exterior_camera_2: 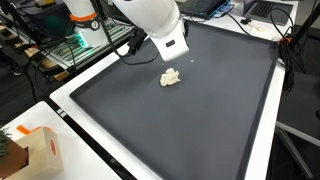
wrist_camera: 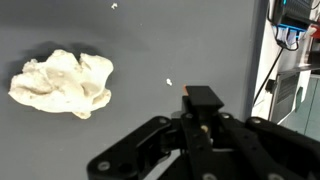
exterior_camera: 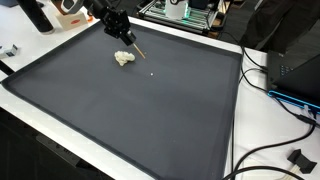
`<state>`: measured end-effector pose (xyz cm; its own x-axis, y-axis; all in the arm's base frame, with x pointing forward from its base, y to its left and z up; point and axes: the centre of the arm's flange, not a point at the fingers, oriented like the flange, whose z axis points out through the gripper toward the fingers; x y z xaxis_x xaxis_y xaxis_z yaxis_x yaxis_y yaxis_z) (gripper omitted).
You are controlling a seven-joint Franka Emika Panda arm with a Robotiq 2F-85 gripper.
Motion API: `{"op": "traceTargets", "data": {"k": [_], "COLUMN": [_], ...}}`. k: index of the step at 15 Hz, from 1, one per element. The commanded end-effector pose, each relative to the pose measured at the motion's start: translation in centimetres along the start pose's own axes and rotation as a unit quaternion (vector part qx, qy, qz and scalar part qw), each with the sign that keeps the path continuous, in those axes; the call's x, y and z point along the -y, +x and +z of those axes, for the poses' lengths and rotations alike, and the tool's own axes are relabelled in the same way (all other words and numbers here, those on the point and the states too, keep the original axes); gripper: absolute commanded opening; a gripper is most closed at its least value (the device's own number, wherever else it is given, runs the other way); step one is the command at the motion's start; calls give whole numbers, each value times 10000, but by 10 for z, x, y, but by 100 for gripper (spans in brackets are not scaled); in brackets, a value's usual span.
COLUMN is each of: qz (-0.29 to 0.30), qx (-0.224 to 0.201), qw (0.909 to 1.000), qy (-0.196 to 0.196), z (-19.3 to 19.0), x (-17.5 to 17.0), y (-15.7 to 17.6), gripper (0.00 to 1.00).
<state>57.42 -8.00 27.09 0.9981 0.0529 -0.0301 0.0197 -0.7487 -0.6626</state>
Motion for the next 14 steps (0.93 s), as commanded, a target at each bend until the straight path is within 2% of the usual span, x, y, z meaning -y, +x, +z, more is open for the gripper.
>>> {"op": "traceTargets", "data": {"k": [1, 8, 14], "qz": [404, 1117, 1734], "qx": [7, 93, 78], "qw": [9992, 9936, 9838], "qy": [-35, -138, -457], "z": [-13, -36, -53], "x": [15, 50, 85], "y": [-3, -7, -9], "gripper": [3, 3, 3]}}
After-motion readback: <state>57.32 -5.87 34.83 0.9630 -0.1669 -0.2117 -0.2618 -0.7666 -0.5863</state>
